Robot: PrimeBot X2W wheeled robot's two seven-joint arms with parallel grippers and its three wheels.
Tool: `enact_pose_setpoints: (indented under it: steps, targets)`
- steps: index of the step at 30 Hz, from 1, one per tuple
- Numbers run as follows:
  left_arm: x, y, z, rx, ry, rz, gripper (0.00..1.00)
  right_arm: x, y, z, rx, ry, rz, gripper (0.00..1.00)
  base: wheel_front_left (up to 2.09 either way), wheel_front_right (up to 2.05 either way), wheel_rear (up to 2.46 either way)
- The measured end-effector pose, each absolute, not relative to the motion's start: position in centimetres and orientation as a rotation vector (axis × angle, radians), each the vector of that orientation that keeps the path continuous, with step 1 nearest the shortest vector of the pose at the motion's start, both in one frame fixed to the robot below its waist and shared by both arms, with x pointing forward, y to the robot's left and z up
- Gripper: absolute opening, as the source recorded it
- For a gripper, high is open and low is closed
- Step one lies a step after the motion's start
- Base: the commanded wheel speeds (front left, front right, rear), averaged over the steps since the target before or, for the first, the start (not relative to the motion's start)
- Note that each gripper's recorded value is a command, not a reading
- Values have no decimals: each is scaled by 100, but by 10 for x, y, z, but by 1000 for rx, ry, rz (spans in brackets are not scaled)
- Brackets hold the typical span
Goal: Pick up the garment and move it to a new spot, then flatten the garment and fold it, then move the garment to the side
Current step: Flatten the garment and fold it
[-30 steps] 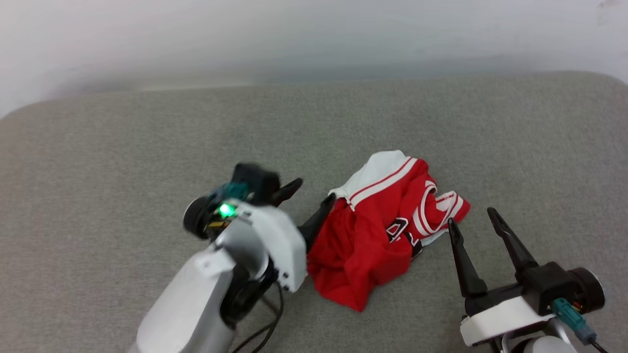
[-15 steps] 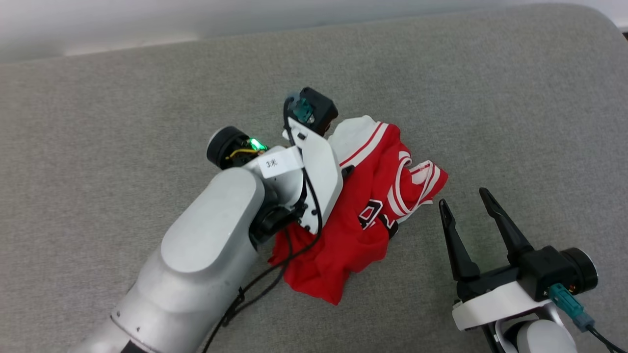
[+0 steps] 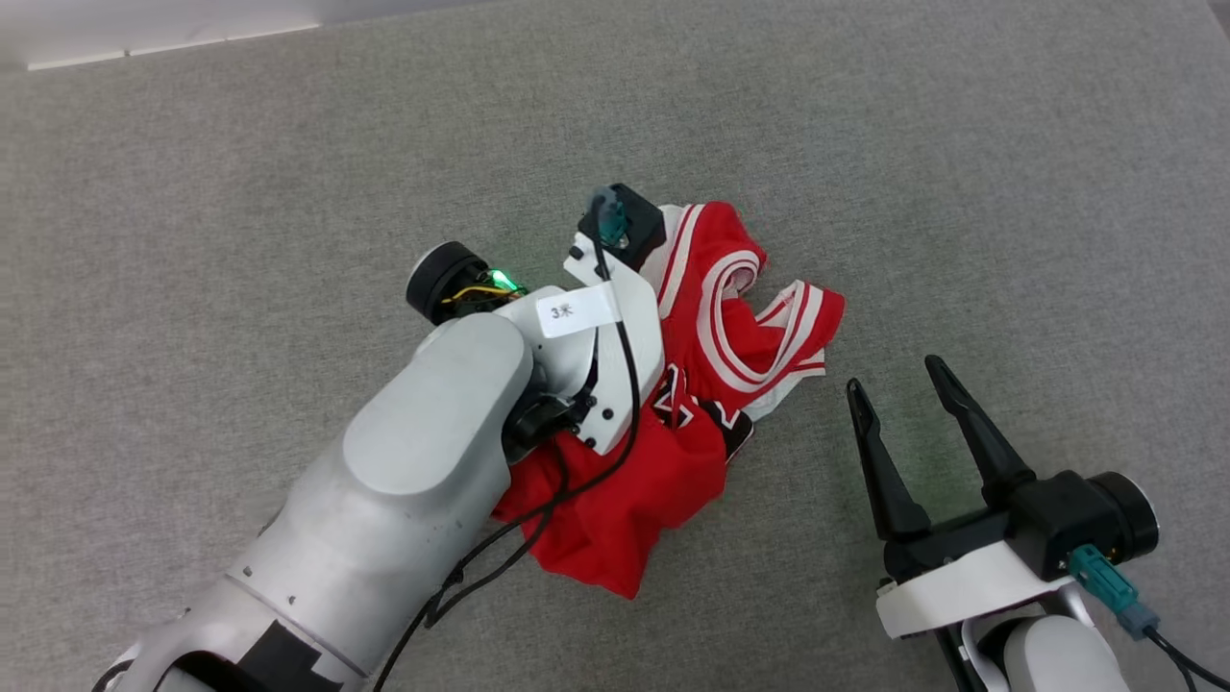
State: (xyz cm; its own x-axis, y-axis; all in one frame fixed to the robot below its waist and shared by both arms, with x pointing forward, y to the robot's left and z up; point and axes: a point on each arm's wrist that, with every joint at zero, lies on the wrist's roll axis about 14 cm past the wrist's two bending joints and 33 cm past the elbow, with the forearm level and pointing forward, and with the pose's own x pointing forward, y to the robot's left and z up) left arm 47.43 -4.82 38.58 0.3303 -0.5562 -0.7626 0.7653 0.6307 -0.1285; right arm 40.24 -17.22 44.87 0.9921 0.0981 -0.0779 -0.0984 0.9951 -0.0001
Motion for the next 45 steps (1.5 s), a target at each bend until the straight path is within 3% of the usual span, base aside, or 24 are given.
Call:
enact_pose_setpoints:
  steps: [9, 16, 21, 29, 30, 31, 32, 37, 45]
  targets:
    - [515, -9, 425, 118, 656, -685, 0, 407, -162, 460, -13, 39, 132, 100, 0, 0, 0]
    - [536, 72, 464, 8, 461, -435, 0, 406, -145, 470, -6, 11, 180, 100, 0, 0, 0]
    - [509, 116, 449, -30, 470, -335, 0, 407, -130, 476, 3, -9, 221, 100, 0, 0, 0]
    - [448, 125, 405, -80, 612, -301, 0, 406, -111, 484, 13, -30, 275, 100, 0, 0, 0]
    - [445, 126, 402, -81, 617, -292, 24, 406, -111, 485, 13, -33, 278, 100, 0, 0, 0]
    - [443, 127, 403, -81, 610, -290, 24, 405, -110, 486, 13, -35, 279, 100, 0, 0, 0]
    - [442, 127, 403, -82, 603, -285, 100, 405, -110, 487, 13, -38, 280, 100, 0, 0, 0]
    - [445, 131, 422, -79, 491, -271, 100, 403, -110, 492, 11, -52, 280, 100, 0, 0, 0]
    - [445, 156, 500, 5, 56, -258, 100, 397, -109, 507, 2, -94, 283, 100, 0, 0, 0]
